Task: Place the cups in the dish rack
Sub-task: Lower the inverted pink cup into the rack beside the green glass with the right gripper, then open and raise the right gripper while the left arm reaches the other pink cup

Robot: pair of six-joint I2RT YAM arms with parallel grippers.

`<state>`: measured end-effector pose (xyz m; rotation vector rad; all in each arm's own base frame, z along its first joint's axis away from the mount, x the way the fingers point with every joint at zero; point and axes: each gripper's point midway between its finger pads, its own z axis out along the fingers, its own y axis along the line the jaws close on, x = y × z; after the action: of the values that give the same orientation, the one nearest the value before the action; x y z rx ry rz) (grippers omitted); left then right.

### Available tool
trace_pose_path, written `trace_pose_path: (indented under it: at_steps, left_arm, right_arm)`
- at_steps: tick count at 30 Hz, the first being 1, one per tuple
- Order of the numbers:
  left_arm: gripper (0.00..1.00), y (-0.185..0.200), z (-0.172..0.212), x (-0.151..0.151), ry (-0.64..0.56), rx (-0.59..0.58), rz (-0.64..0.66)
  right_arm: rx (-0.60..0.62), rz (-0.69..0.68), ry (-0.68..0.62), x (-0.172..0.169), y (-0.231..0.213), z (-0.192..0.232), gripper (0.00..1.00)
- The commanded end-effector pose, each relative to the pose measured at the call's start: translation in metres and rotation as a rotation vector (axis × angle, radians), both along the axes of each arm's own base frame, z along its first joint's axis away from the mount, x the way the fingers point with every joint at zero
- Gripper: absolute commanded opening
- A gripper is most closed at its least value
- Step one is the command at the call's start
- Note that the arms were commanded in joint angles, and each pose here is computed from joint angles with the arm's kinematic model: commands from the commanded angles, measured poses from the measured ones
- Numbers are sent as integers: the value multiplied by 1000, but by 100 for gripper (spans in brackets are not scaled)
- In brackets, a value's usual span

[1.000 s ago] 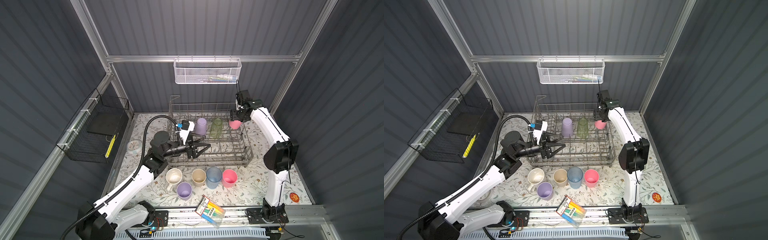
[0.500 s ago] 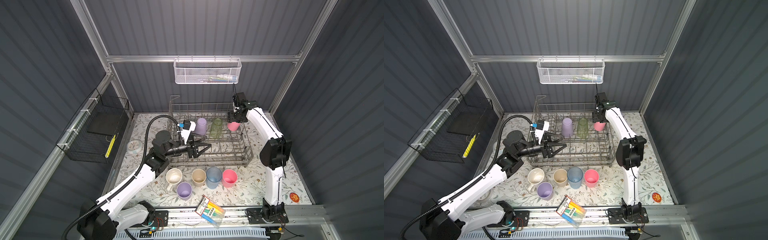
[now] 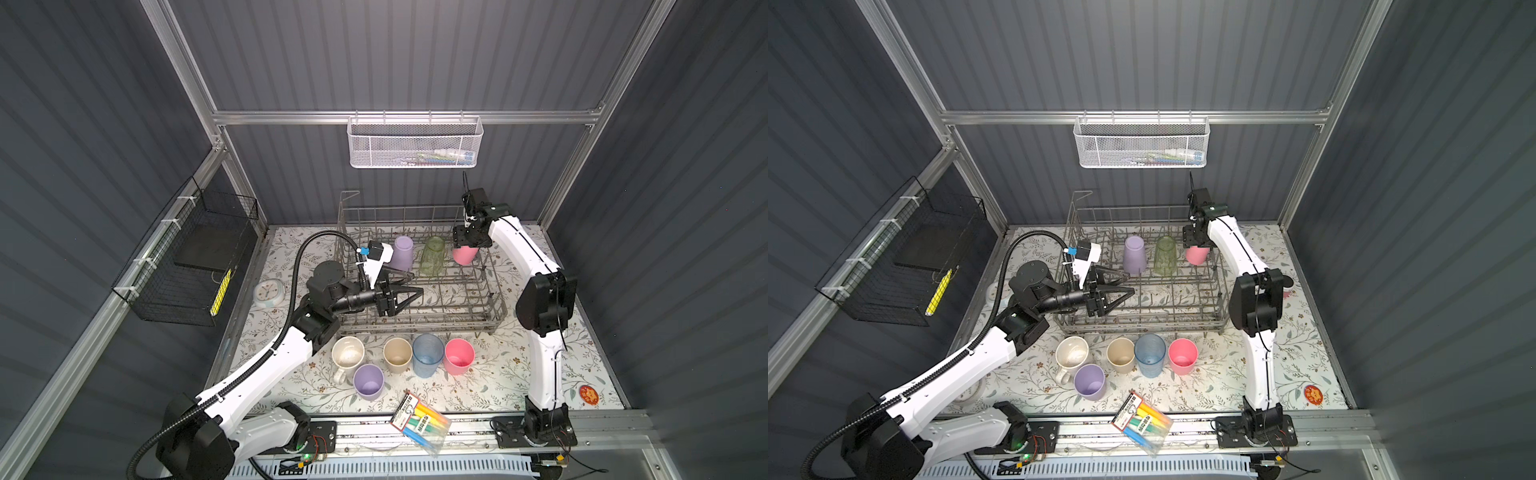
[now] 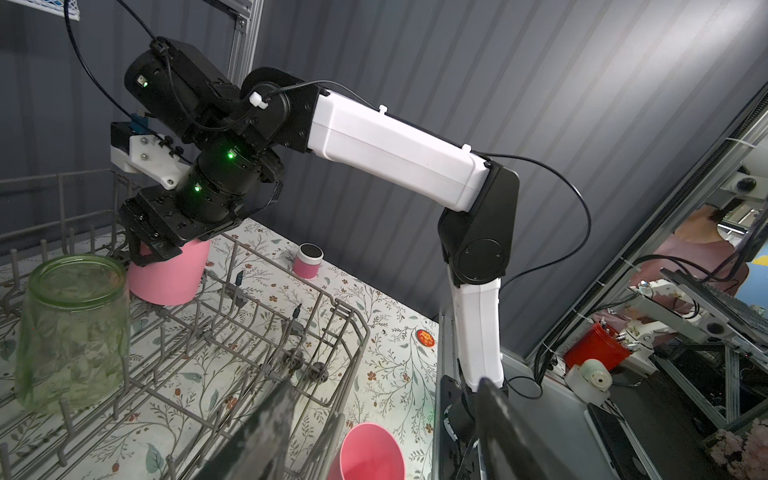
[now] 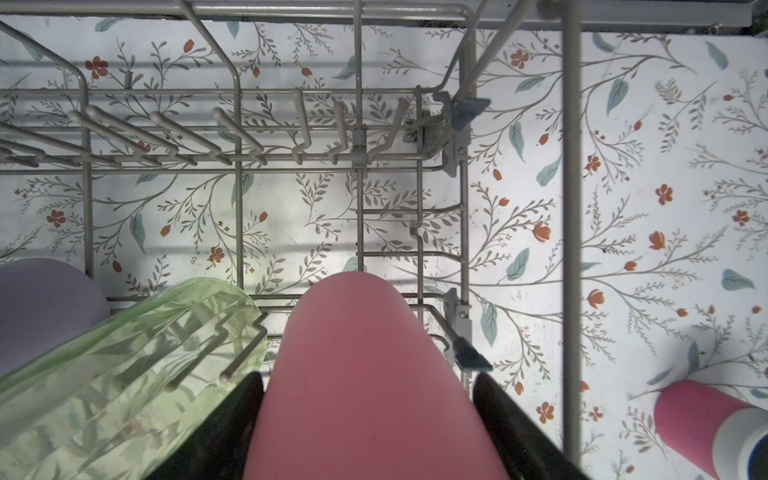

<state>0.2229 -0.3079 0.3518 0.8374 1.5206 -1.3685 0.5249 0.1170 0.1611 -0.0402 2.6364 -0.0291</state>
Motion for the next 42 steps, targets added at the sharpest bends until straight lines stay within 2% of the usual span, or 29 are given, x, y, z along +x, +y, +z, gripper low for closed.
trace_pose_path:
  at_steps: [1,20,24,34,42]
  left_arm:
    - [69,-1,-1,1,-9,-6,-13]
    - [69,0,-6,1,4,-2,-12]
    - [69,-1,-6,1,1,0,-13]
    - [69,3,-3,-1,-6,1,-1]
    - [69,8,4,-4,-29,22,23]
  right_arm:
    - [8,0,1,6,8,-8,54]
    - [8,-23,8,10,8,-18,91]
    - [9,-27,0,10,8,-15,95]
    - [44,-44,-116,2,3,44,97]
    - [97,-74,-259,-28,-12,112,98]
